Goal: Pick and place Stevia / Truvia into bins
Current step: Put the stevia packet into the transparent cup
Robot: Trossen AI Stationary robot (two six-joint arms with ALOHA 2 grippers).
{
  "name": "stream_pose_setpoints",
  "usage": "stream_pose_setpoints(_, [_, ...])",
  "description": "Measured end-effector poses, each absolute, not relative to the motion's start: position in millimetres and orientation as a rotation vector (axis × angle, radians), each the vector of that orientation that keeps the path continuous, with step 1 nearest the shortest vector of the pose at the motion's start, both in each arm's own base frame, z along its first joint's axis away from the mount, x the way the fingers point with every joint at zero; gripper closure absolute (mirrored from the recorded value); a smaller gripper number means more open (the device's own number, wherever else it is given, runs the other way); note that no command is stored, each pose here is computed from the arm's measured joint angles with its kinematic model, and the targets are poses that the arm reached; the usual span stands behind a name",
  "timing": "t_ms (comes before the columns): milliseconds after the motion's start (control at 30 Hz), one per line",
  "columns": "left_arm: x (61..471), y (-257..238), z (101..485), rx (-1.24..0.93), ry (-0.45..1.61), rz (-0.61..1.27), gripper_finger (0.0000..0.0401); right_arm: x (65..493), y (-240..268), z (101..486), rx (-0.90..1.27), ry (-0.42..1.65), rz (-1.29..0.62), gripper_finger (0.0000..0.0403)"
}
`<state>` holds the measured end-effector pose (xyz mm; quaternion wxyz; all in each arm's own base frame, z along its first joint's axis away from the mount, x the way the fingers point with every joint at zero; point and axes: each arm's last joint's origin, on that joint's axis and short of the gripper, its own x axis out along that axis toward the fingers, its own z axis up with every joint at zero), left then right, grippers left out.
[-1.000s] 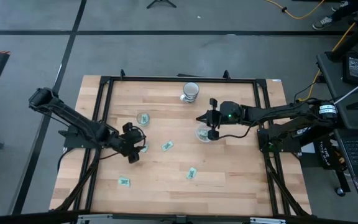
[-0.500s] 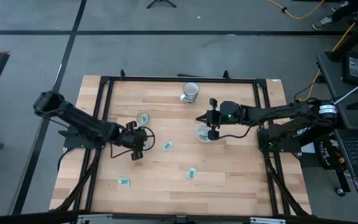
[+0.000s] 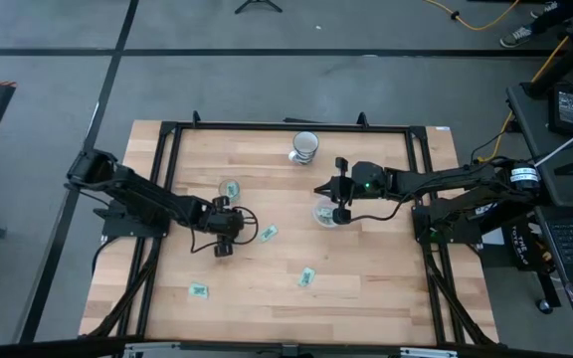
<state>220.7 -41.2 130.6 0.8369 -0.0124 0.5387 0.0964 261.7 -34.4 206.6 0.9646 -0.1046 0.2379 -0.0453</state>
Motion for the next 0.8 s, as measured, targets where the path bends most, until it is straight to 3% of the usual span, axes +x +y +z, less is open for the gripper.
stream_pose_setpoints(333, [224.1,-34.9,126.8,-0.096,1.173,0.17,0.023,261.7,-34.4,206.6,-0.211,0.481,-0.092,0.038])
stream_pose_setpoints(800, [224.2,-34.4,127.3,-0.059,1.173,0.103,0.0391,261.5,-34.3,206.3,-0.211,0.485,-0.092,0.038])
